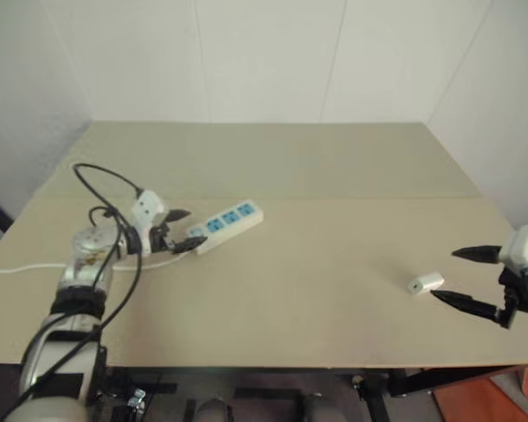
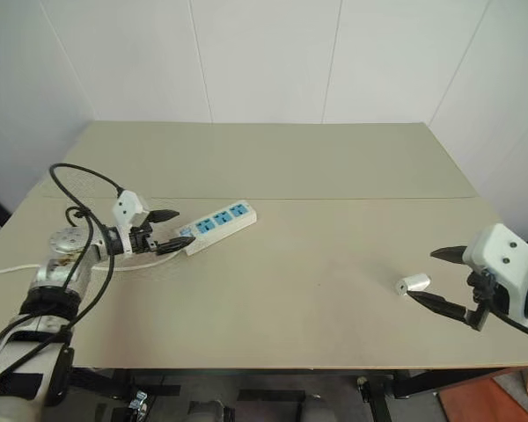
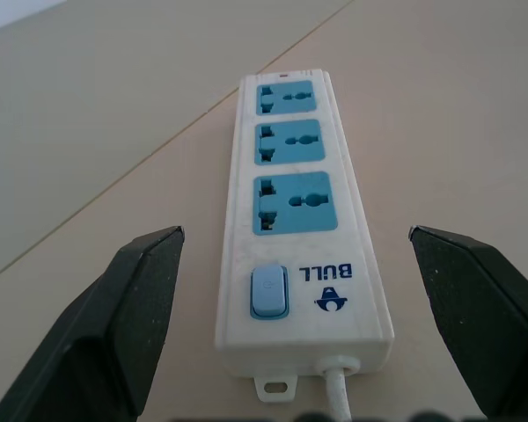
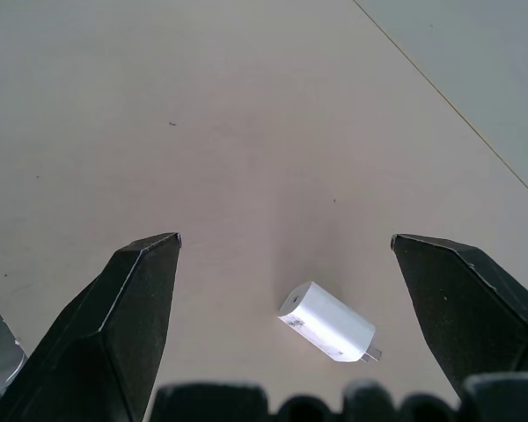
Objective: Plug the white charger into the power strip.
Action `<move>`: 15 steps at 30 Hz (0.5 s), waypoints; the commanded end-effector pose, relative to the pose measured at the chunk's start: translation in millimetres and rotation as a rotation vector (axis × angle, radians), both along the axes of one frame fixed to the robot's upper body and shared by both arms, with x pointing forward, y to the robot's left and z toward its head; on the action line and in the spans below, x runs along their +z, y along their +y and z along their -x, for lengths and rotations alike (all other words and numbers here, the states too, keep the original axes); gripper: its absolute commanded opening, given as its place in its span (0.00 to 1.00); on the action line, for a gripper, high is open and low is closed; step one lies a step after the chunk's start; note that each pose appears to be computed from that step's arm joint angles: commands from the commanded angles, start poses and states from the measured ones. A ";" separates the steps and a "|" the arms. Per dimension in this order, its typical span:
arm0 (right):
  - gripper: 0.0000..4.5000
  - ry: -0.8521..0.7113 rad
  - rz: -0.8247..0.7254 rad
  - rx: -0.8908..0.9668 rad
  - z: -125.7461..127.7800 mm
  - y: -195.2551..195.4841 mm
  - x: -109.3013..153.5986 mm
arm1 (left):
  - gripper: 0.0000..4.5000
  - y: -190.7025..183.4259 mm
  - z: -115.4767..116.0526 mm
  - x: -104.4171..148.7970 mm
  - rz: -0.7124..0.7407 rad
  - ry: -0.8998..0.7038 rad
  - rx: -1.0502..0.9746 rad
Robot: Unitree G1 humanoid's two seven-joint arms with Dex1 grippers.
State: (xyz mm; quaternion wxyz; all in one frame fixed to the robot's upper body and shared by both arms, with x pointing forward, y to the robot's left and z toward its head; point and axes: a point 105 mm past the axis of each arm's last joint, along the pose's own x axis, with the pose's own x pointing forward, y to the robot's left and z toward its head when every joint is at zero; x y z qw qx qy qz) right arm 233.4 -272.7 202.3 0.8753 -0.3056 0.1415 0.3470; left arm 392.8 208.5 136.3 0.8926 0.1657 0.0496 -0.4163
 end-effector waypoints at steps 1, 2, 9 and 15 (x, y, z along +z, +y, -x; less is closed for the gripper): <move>1.00 -0.048 -0.008 0.001 1.4 2.9 12.0 | 0.99 -5.9 -7.9 -0.4 0.007 -0.043 0.007; 1.00 -0.048 -0.010 0.002 1.5 3.7 11.9 | 0.99 -7.9 -9.6 -3.5 0.004 -0.049 0.012; 1.00 -0.047 -0.024 0.014 3.3 8.2 13.3 | 0.99 -12.5 -17.4 -12.2 0.027 -0.069 0.064; 1.00 -0.044 -0.032 0.018 5.1 10.2 13.4 | 0.99 -10.6 -14.1 -25.3 0.025 -0.032 0.069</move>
